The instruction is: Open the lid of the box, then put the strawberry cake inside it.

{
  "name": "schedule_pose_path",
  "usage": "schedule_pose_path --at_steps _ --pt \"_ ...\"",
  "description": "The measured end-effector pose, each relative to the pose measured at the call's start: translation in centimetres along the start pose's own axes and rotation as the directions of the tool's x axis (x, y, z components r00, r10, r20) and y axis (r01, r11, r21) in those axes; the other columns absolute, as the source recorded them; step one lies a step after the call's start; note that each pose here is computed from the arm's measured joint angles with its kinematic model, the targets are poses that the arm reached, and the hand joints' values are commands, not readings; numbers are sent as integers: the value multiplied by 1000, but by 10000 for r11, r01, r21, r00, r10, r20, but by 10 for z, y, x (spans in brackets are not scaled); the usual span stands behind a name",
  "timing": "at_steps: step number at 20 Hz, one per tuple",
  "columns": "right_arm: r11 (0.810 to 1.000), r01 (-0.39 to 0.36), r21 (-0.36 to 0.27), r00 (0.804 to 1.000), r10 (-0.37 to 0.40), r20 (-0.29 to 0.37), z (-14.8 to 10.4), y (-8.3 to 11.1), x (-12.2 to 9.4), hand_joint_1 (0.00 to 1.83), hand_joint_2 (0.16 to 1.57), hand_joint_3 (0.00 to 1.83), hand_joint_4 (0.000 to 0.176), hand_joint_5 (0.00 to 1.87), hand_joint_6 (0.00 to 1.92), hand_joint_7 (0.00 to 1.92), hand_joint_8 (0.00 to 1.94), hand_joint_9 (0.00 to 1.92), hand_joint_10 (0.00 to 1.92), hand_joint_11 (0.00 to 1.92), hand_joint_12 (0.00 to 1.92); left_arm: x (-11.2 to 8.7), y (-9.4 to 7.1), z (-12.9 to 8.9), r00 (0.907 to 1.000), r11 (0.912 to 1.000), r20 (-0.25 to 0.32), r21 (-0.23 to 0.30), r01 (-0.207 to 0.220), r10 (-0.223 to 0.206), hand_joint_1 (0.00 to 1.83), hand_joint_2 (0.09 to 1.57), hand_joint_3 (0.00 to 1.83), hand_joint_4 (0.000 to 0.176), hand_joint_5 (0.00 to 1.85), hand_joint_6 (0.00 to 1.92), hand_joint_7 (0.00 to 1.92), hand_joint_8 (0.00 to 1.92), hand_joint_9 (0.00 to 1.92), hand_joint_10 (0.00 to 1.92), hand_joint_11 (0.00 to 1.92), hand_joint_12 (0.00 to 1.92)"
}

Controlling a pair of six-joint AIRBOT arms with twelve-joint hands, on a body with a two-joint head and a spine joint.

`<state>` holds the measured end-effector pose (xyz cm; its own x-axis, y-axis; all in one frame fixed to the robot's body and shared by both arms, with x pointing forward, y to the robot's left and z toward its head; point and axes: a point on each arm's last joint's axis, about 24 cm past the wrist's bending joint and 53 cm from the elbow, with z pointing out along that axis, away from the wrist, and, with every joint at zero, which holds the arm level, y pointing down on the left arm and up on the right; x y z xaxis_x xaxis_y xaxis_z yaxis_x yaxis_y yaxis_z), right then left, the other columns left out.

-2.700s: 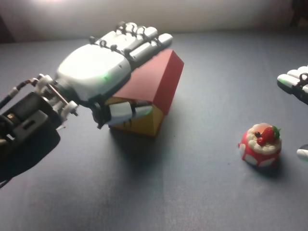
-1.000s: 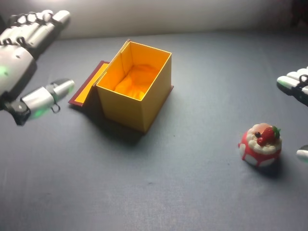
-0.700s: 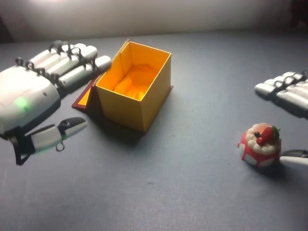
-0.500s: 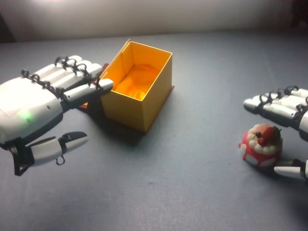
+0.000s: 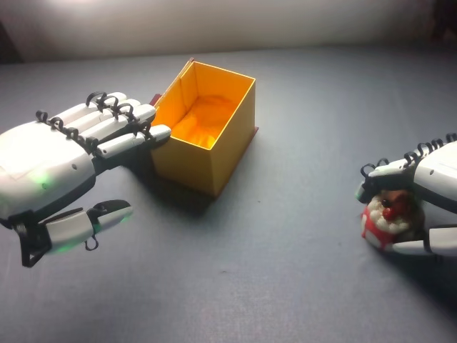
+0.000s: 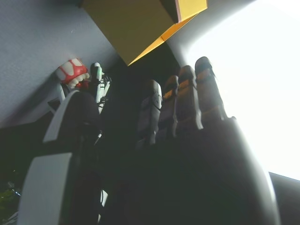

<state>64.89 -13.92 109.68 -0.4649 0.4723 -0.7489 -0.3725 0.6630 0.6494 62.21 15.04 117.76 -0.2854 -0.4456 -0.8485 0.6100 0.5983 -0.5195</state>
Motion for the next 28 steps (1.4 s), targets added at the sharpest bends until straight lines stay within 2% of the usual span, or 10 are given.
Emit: schedule_pose_path --at_steps 3,6,11,13,16,20,23,25,27,28 --pt "9991 198 -372 9997 -202 -110 4 13 -5 1193 1282 1 0 667 1218 734 1694 876 1913 979 1921 4 -1 -6 9995 9999 -261 -10 -148 148 543 1450 3 43 70 0 0 0 0 0 33 22" --pt "9939 35 -1098 9997 -7 253 6 33 -25 1209 1253 2 0 672 1279 800 1476 706 1556 540 1905 9 3 -13 9988 9997 -469 -184 -129 121 391 1454 4 57 53 6 0 0 0 0 0 378" --pt "9738 598 -2192 9939 -377 1039 16 76 -62 1174 1314 4 0 630 1241 668 1802 869 1914 926 1921 28 6 -26 9940 9992 -1075 -374 159 -198 631 1405 0 59 65 4 0 0 0 0 0 287" --pt "9665 708 -2467 9891 -361 1425 23 87 -77 1181 1291 0 0 657 1269 718 1675 703 1743 691 1921 31 6 -28 9923 9988 -1208 -424 231 -280 588 1416 4 48 74 5 0 0 0 0 0 281" --pt "9606 844 -2646 9860 -421 1615 39 99 -88 1184 1290 0 0 647 1243 724 1684 702 1783 752 1921 33 7 -28 9913 9985 -1265 -441 320 -374 604 1420 2 42 84 7 0 0 0 0 0 277" --pt "9480 1036 -3008 9811 -476 1876 63 123 -100 1143 1281 2 0 639 1397 742 1503 677 1453 603 1859 46 8 -26 9861 9973 -1525 -431 592 -651 564 1440 9 37 106 12 0 0 0 0 0 312" --pt "9389 1270 -3199 9788 -663 1940 78 140 -104 1181 1282 1 0 657 1391 706 1555 924 1886 1031 1920 49 8 -25 9842 9969 -1609 -399 683 -739 566 1447 2 30 108 5 0 0 0 0 0 301" --pt "9326 1369 -3338 9772 -719 1998 92 153 -106 1188 1272 0 0 676 1406 713 1503 952 1920 1124 1921 53 12 -25 9821 9963 -1716 -495 702 -778 550 1445 0 37 106 2 0 0 0 0 0 279" --pt "9289 1487 -3391 9766 -841 1978 106 164 -106 1115 1235 0 0 757 1315 929 1762 1135 1921 1283 1921 57 12 -24 9802 9955 -1775 -505 797 -875 546 1443 0 43 93 1 0 0 0 0 0 271" --pt "9266 1509 -3444 9758 -838 2019 110 169 -108 1184 1256 0 0 733 1177 775 1680 850 1781 917 1921 60 12 -23 9784 9952 -1849 -468 854 -926 556 1437 0 45 100 4 0 0 0 0 0 347"
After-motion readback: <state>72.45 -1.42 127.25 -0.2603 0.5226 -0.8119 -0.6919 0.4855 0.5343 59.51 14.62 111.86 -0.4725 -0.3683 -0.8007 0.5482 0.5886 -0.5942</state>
